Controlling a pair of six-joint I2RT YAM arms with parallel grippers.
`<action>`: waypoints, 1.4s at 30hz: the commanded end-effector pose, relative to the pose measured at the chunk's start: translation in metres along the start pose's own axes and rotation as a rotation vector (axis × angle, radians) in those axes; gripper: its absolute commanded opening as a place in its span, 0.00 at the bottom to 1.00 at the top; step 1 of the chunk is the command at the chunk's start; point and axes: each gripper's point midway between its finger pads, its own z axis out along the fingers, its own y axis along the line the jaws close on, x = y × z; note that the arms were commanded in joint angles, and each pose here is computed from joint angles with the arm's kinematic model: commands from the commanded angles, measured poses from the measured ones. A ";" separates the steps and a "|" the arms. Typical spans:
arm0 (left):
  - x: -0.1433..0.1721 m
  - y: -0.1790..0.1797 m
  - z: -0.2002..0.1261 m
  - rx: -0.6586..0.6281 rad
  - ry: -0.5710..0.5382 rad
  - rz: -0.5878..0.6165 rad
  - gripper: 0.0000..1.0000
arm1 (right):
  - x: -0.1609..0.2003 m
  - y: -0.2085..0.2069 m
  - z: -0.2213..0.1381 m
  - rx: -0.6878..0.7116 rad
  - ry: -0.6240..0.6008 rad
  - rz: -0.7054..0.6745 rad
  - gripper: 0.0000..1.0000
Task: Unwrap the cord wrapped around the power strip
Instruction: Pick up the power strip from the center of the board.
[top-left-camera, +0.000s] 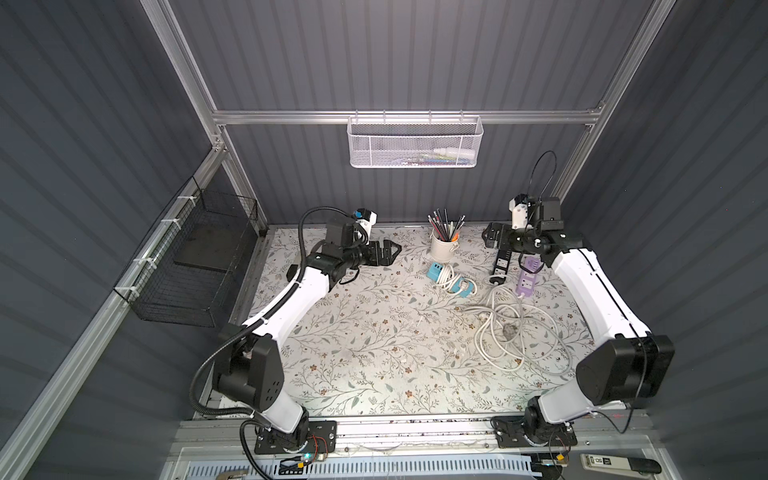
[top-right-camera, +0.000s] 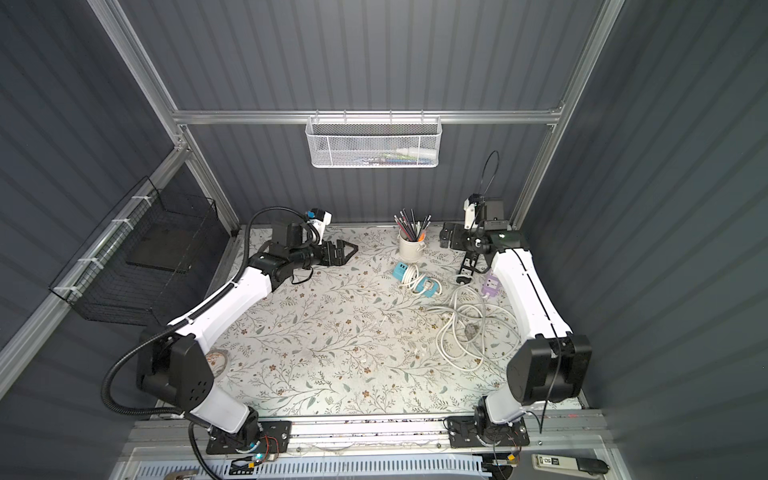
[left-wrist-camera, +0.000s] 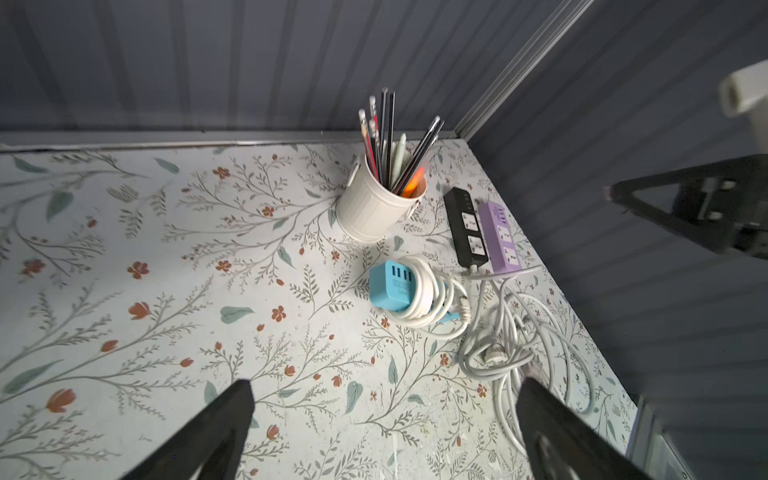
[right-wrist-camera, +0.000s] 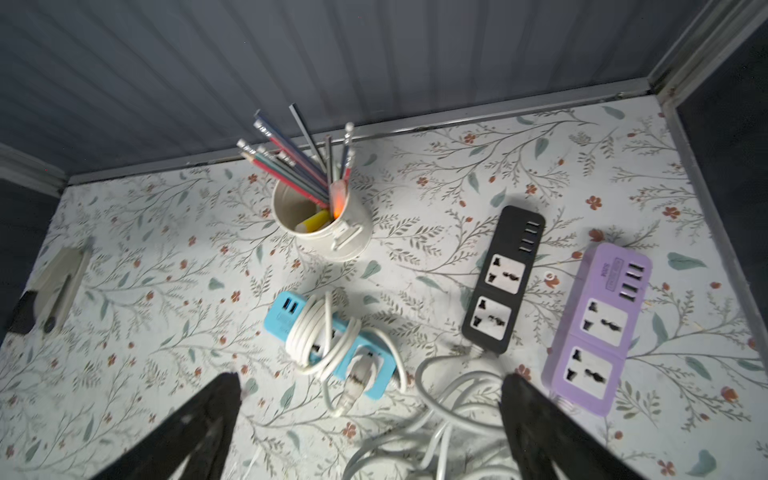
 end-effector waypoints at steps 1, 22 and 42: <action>0.011 -0.008 0.021 0.074 0.029 -0.043 1.00 | 0.012 0.014 -0.015 -0.035 -0.007 -0.035 0.99; 0.065 0.004 0.167 0.245 0.124 -0.216 0.99 | 0.032 0.055 -0.086 -0.160 -0.081 -0.077 0.99; 0.085 -0.010 0.213 0.361 0.151 -0.264 0.78 | 0.037 0.056 -0.082 -0.162 -0.068 -0.071 0.99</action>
